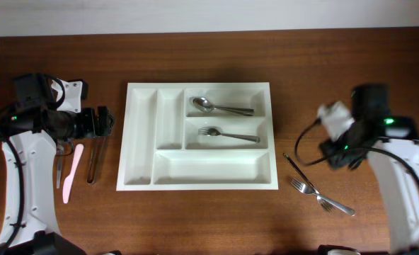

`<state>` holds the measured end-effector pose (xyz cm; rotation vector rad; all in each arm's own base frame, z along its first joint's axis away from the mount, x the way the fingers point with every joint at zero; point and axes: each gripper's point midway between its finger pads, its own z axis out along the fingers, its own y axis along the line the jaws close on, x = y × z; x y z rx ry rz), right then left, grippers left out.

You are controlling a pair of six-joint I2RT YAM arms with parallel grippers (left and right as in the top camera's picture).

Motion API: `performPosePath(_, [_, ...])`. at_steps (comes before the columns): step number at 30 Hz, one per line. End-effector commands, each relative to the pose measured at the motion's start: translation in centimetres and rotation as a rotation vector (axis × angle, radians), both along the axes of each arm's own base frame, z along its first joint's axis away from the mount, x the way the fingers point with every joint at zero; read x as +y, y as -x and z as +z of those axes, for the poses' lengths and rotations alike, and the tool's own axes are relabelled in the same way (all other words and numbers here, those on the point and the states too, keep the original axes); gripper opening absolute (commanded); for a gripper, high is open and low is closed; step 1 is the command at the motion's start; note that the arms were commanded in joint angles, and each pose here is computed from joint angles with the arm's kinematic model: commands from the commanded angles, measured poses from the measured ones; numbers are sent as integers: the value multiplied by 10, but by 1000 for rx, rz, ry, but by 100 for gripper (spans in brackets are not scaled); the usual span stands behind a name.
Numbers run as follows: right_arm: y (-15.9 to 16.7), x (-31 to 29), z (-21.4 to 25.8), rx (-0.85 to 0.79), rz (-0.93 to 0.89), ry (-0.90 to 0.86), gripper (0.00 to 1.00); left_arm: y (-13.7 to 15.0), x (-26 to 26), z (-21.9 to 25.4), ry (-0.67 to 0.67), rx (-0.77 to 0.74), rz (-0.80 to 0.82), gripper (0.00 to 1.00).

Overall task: Pack container
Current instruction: 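Place the fork in the tray's middle-right compartment with the right gripper, then grasp the knife beside the tray with the right gripper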

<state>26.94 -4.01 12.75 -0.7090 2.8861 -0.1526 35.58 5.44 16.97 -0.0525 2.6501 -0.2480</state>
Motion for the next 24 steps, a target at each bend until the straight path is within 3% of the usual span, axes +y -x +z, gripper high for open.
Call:
performPosePath(1, [28, 10, -39, 137, 73, -42, 64, -3, 0, 8, -1, -25, -15, 99])
performPosePath(5, [42, 14, -64, 223, 135, -48, 59, -3, 0, 8, -1, -25, -15, 99])
performPosePath(20, [26, 35, -120, 314, 192, -105, 56, -3, 0, 8, -1, -25, -15, 99])
performPosePath(24, [24, 37, -131, 332, 180, -104, 50, -3, 0, 8, 0, -24, -15, 99])
